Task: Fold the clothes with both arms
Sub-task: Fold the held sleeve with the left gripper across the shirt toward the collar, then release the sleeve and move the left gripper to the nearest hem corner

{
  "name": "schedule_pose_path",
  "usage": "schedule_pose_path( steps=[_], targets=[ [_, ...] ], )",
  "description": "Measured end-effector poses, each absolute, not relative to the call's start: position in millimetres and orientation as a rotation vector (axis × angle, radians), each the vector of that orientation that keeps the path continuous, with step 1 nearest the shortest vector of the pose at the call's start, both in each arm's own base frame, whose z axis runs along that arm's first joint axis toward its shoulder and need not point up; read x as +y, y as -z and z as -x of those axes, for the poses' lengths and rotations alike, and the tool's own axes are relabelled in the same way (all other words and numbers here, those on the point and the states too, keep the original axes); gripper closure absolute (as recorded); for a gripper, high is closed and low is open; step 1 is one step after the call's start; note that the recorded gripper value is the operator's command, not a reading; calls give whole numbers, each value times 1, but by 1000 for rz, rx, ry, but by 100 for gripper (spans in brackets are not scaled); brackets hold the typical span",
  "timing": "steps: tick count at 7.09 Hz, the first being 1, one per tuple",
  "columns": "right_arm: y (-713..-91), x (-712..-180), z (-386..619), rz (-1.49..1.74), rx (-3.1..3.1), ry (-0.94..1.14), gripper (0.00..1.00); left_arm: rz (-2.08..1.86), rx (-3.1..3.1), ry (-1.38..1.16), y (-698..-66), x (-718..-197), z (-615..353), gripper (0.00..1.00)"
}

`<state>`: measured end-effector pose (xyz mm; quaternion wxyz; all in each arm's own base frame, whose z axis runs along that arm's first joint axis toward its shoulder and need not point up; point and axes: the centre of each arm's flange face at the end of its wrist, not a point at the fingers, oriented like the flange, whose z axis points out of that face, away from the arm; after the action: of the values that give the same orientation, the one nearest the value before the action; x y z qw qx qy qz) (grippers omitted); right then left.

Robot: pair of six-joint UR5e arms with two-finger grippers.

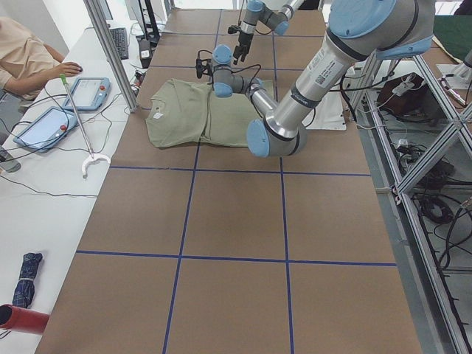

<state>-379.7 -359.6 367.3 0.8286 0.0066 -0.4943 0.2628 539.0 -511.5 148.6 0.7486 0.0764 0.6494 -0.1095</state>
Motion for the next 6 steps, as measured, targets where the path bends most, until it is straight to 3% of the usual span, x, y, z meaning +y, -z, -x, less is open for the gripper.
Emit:
schedule_pose_path(
  steps=[3,6],
  targets=[
    [-367,-274,433,40,-1036,-569,5,-164,1415,208,-191,-485,-487,15],
    [-374,-234,460,25,-971,-569,8,-154,1413,211,-201,-481,-479,15]
  ],
)
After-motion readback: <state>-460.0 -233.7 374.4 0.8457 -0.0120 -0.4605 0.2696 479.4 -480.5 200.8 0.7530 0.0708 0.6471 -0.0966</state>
